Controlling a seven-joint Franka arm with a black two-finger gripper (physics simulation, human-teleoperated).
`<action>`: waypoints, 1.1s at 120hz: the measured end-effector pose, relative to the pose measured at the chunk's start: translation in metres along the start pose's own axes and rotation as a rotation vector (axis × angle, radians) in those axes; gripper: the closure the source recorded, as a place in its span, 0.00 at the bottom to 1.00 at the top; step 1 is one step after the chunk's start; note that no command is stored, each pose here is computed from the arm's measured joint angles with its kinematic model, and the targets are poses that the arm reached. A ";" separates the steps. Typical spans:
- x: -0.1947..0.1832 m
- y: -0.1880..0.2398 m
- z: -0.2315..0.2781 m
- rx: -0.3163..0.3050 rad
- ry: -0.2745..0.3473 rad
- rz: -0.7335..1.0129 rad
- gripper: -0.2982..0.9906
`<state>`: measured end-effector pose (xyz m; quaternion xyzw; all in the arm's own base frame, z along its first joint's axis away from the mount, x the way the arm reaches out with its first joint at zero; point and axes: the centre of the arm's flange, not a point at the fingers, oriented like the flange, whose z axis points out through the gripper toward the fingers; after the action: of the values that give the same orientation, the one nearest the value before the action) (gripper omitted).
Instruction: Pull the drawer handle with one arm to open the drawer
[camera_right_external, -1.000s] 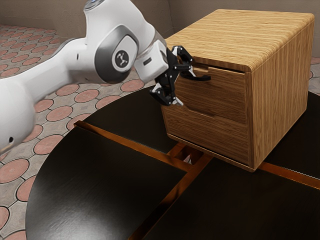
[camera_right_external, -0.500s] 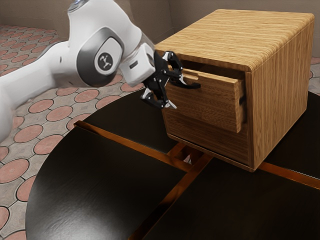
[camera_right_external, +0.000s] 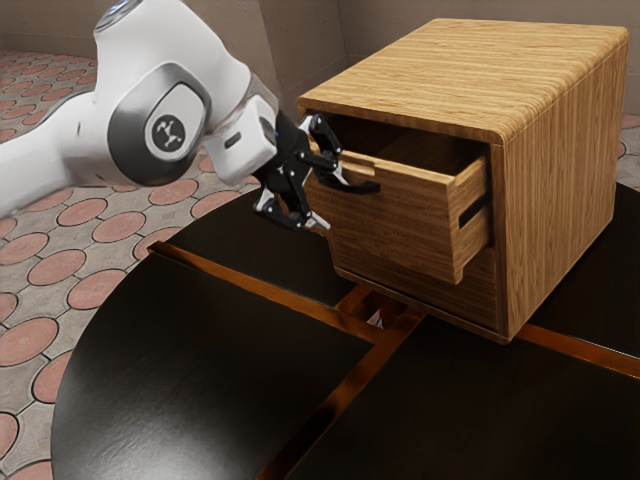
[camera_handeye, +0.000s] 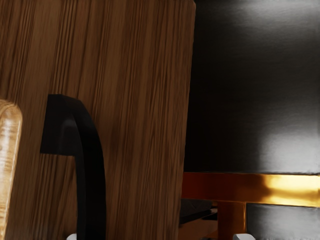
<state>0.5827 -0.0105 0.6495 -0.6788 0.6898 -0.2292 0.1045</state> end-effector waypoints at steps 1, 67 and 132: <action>0.000 0.001 0.000 -0.001 0.000 0.000 0.49; -0.006 0.043 -0.031 0.004 -0.009 0.007 0.57; -0.009 0.082 -0.050 0.003 -0.004 0.009 0.56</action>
<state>0.4878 0.0047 0.6537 -0.6761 0.6922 -0.2284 0.1078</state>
